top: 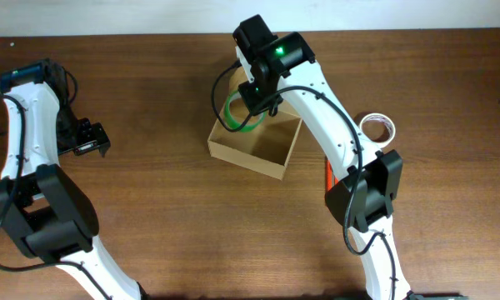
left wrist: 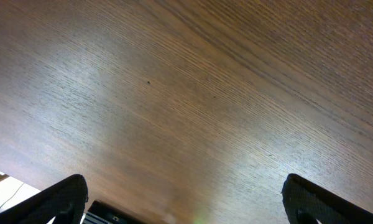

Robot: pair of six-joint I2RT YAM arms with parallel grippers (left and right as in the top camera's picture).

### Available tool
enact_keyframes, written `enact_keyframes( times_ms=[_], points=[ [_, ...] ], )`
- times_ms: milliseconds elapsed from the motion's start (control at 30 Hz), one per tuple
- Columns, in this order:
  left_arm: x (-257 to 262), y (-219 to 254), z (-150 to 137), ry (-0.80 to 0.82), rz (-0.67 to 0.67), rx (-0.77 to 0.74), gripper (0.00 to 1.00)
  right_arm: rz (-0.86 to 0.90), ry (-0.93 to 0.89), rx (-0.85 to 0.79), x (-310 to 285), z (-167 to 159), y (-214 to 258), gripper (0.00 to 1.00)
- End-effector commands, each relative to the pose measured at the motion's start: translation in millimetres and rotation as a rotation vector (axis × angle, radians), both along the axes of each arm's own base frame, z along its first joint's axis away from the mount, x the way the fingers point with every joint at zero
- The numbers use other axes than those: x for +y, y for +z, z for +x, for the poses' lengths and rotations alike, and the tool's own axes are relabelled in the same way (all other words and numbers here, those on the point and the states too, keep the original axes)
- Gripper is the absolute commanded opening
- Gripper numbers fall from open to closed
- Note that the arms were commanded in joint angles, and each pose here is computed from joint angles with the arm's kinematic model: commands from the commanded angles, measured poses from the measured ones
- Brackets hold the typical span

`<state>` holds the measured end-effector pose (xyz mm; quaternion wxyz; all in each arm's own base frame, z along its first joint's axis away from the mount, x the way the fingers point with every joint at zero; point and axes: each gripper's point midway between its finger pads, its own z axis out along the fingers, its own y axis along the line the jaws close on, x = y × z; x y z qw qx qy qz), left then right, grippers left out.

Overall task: Pack container
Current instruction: 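Grasp the green tape roll with the right gripper and lower it into the box, then release the green tape and move the right gripper to the white tape roll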

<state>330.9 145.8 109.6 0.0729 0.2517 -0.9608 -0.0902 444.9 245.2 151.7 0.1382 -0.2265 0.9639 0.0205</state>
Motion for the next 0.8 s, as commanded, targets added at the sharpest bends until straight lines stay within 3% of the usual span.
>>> enact_keyframes(
  times_ms=[0, 767],
  points=[
    [0, -2, -1, -0.009, -0.012, 0.006, 1.0, 0.007, -0.006, 0.03, 3, -1, -10, 0.04],
    [0, -2, -1, -0.009, -0.012, 0.006, 1.0, -0.032, -0.005, 0.152, 5, -14, -89, 0.04]
  ],
)
